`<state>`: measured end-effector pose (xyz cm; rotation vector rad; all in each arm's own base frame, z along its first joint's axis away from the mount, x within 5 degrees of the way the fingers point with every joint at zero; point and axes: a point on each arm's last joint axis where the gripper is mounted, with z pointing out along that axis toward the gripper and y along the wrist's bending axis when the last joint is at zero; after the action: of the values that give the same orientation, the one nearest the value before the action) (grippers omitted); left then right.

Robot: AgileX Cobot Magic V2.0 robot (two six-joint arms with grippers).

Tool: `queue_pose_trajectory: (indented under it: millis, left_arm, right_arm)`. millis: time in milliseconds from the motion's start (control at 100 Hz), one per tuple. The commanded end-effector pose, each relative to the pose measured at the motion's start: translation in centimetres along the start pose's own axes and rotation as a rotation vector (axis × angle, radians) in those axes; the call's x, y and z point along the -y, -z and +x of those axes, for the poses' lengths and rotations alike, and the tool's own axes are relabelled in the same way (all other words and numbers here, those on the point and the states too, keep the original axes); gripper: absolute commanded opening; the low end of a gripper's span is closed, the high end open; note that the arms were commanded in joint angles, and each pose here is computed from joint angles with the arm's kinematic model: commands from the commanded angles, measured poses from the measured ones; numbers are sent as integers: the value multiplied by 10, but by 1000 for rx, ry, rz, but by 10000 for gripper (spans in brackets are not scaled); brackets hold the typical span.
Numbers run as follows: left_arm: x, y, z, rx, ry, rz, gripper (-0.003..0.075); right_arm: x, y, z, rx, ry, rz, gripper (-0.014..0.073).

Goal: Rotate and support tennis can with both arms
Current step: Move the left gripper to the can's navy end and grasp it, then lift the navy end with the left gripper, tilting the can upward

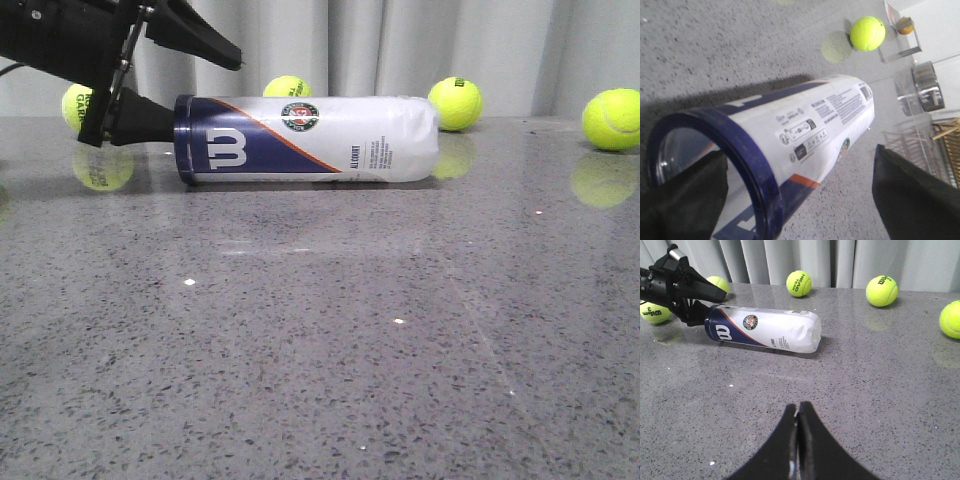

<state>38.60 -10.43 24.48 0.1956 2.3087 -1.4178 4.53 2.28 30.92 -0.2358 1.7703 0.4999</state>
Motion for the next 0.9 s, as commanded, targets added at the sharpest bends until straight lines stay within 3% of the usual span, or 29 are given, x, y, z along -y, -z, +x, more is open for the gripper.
queue_pose_trajectory:
  millis: [0,500,640,890]
  left_arm:
    - [27,7,-7,29,-19,127,565]
    - [34,-7,-3,14,-31,174,547]
    - [35,-7,-4,22,-24,186,456]
    - [36,-7,-4,24,-19,198,185]
  right_arm:
    - [-2,2,-14,91,17,-7,-69]
    - [-2,2,-14,91,17,-7,-69]
    - [-2,2,-14,91,17,-7,-69]
    - [-2,2,-14,91,17,-7,-69]
